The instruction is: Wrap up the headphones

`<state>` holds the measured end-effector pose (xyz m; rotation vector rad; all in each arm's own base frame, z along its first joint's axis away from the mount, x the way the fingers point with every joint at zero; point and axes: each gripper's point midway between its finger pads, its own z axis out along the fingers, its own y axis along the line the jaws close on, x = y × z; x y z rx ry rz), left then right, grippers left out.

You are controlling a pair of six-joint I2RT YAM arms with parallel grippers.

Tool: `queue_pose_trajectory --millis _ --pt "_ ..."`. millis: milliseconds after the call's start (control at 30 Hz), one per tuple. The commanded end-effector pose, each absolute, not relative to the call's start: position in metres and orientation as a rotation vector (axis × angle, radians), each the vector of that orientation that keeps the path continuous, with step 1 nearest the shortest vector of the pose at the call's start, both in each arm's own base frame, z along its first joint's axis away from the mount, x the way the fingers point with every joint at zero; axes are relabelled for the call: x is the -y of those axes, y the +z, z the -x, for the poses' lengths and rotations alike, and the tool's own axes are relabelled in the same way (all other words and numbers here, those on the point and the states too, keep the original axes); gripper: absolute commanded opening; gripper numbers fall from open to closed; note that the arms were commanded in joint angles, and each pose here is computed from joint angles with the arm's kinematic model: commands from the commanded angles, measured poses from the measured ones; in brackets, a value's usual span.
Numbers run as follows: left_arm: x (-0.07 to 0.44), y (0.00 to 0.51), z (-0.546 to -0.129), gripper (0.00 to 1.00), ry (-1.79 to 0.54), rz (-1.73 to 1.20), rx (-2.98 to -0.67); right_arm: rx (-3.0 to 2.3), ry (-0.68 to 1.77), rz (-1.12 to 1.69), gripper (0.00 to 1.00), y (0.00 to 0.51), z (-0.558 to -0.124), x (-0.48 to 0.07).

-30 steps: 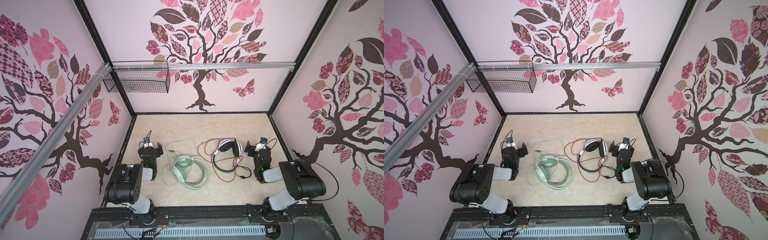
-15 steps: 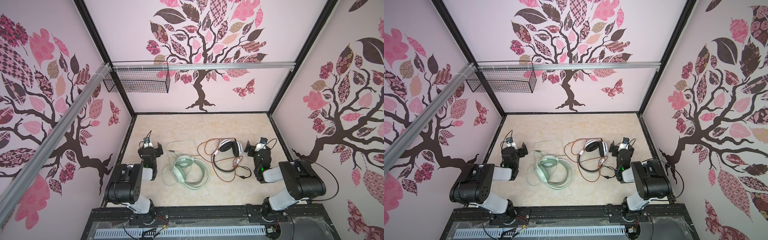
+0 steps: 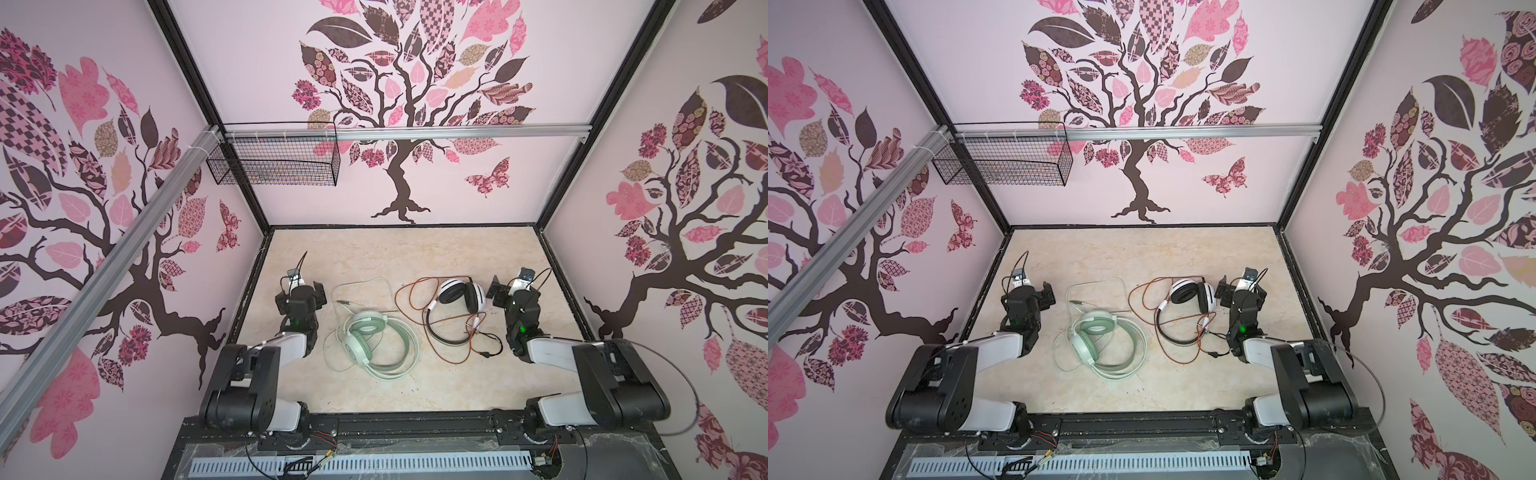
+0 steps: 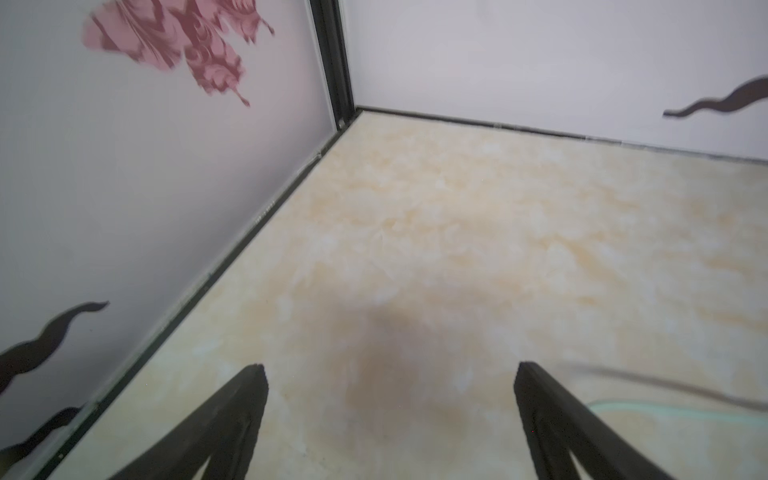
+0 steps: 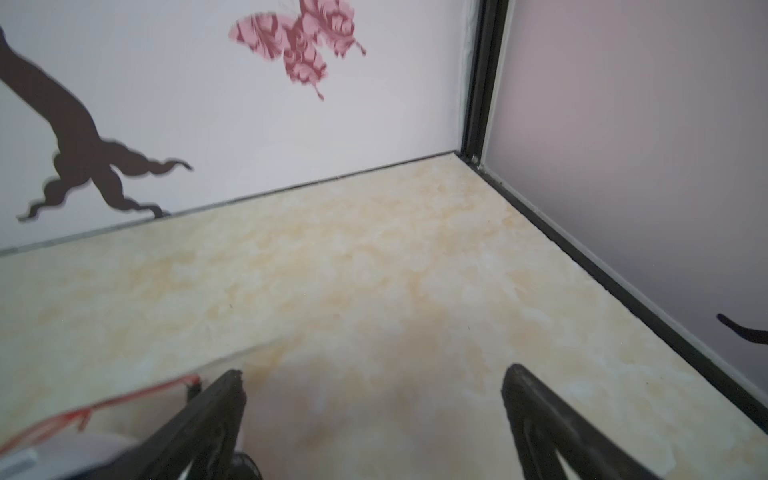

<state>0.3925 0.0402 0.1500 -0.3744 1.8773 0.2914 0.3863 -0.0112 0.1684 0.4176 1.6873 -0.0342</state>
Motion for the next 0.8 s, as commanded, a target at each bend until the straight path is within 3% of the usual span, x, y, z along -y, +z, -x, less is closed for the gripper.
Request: queue_pose_trajectory --millis 0,100,167,233,367,500,767 --pt "-0.032 0.203 -0.39 0.96 0.164 0.585 -1.917 -1.633 0.213 -0.764 0.99 0.2 -0.377 0.018" --pt "0.066 0.227 -0.397 0.96 -0.118 0.284 -2.001 -1.668 0.416 -0.609 1.0 0.22 -0.381 -0.018" --pt "0.128 0.238 -0.378 0.97 -0.147 0.023 -2.01 -1.726 0.505 -0.567 1.0 0.22 -0.382 -0.036" --pt "0.157 0.244 -0.355 0.96 -0.161 -0.11 -1.997 -1.878 0.559 -0.483 1.0 0.21 -0.387 -0.068" --pt "0.136 0.238 -0.334 0.96 -0.217 -0.031 -2.041 -2.199 0.537 -0.134 0.99 0.18 -0.375 -0.162" --pt "0.114 0.236 -0.317 0.96 -0.275 0.062 -2.114 -2.399 0.554 0.255 0.99 0.15 -0.333 -0.24" --pt "0.08 0.25 -0.275 0.97 -0.224 0.177 -2.146 -2.432 0.748 0.754 0.99 0.135 -0.294 -0.319"
